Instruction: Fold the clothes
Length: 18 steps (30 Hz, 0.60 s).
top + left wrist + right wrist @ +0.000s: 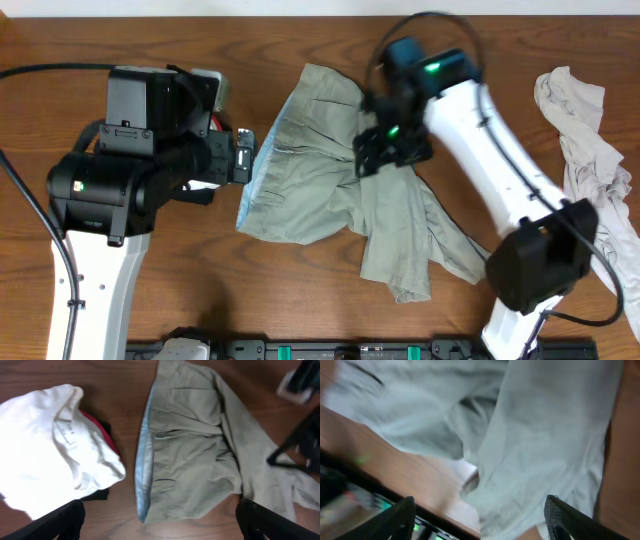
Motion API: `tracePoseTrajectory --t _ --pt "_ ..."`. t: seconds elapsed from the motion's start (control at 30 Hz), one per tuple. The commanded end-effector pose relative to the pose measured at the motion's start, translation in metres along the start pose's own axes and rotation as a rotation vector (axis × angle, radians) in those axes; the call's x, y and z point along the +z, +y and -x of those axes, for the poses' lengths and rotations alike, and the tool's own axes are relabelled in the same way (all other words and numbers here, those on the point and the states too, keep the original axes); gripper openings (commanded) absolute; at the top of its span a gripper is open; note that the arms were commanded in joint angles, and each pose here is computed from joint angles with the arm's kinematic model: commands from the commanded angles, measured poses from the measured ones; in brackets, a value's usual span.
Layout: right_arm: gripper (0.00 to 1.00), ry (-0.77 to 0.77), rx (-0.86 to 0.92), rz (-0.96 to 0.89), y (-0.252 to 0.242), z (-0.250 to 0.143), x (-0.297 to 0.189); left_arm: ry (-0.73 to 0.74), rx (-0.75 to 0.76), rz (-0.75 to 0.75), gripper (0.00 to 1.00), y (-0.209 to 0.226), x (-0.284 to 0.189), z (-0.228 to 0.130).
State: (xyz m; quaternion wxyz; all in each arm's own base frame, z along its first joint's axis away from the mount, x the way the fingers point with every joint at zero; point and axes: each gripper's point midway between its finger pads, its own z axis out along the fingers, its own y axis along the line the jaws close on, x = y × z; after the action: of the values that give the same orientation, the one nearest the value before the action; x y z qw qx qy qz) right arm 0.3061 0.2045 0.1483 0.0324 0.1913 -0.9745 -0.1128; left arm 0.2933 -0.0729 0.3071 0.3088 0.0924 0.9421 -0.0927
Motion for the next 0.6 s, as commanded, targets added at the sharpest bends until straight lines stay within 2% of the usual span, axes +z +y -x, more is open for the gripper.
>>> tracePoseTrajectory --t 0.0,0.33,0.57 --pt "0.81 0.034 0.019 -0.193 -0.007 -0.015 0.010 0.008 0.009 0.050 0.98 0.008 0.000 -0.001" --pt "0.80 0.272 0.013 -0.320 0.027 -0.093 0.065 0.021 0.009 0.090 0.98 0.015 -0.001 -0.004" --pt "0.80 0.299 0.089 -0.440 0.027 -0.126 0.098 0.020 0.009 0.123 0.98 0.021 -0.001 -0.004"
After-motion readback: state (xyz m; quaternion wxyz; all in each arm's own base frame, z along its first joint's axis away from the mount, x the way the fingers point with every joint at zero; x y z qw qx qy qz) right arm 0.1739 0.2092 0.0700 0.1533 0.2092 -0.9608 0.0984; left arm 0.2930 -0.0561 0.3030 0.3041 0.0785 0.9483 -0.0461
